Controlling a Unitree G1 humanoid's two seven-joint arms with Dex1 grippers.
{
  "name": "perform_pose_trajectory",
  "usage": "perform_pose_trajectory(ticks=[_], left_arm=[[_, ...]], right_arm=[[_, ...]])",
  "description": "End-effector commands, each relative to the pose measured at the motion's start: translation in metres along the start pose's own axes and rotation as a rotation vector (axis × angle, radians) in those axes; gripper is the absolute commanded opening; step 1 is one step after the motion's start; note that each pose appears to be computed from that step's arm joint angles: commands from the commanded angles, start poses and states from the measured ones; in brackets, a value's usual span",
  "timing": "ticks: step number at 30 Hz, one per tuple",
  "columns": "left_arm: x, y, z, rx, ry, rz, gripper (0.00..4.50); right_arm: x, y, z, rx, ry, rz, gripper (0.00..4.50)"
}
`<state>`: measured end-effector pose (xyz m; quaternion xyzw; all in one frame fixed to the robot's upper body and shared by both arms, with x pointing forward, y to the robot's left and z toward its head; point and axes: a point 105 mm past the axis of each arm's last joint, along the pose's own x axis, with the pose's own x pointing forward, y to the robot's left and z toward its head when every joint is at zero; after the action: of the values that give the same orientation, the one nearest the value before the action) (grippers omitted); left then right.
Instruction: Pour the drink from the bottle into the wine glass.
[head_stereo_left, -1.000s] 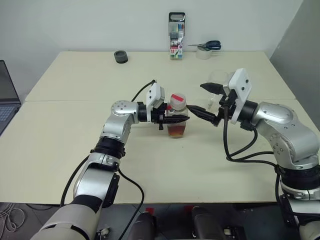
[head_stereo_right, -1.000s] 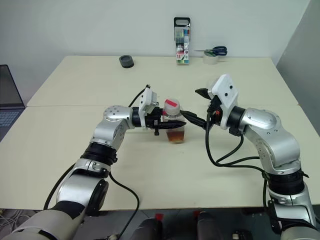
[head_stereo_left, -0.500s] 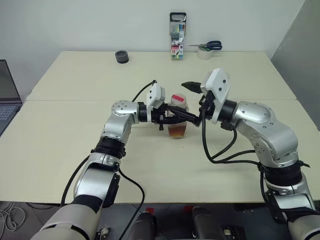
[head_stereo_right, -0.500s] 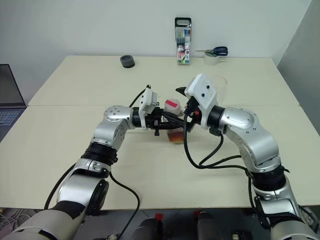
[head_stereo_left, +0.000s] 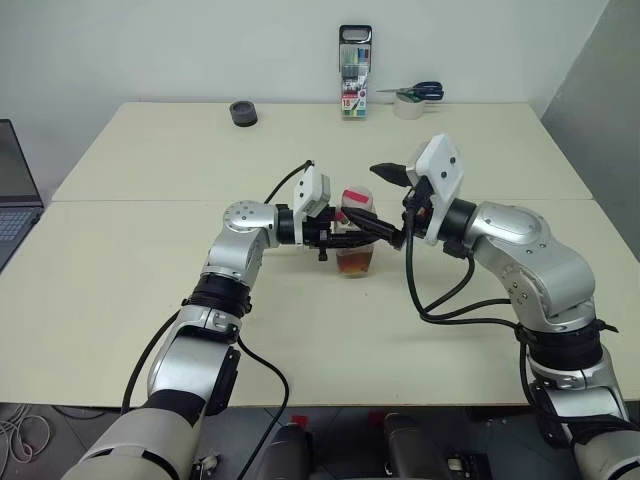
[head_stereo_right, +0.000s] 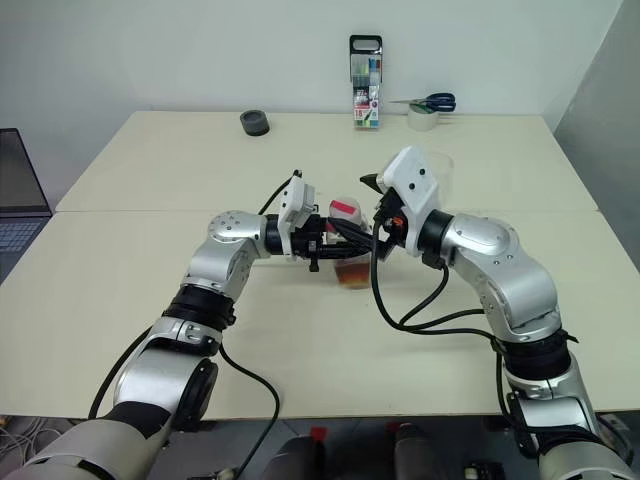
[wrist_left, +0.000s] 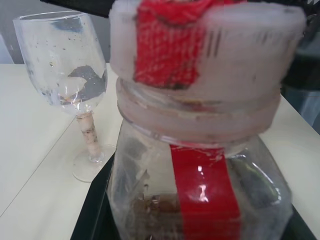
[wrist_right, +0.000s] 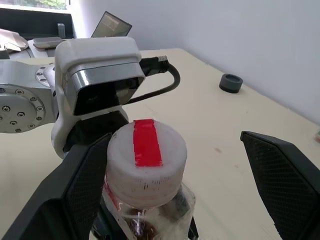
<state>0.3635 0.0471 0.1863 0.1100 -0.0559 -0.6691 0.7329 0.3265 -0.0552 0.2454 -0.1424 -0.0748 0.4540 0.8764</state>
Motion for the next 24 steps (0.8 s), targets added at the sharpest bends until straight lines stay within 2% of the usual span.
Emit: perform_pose_trajectory(ticks=[1,24], left_arm=[[0.0006,-0.0007,0.0150,0.057,-0.033,-0.014,1.67],[-0.0008,-0.0014,0.0136,0.058,-0.023,-0.017,1.67]], right_arm=[[-0.0081,-0.0033,0.0126,-0.018,-0.037,-0.021,4.38],[-0.0152,0.0047,0.0101,0.021,-0.019,0.024,4.38]])
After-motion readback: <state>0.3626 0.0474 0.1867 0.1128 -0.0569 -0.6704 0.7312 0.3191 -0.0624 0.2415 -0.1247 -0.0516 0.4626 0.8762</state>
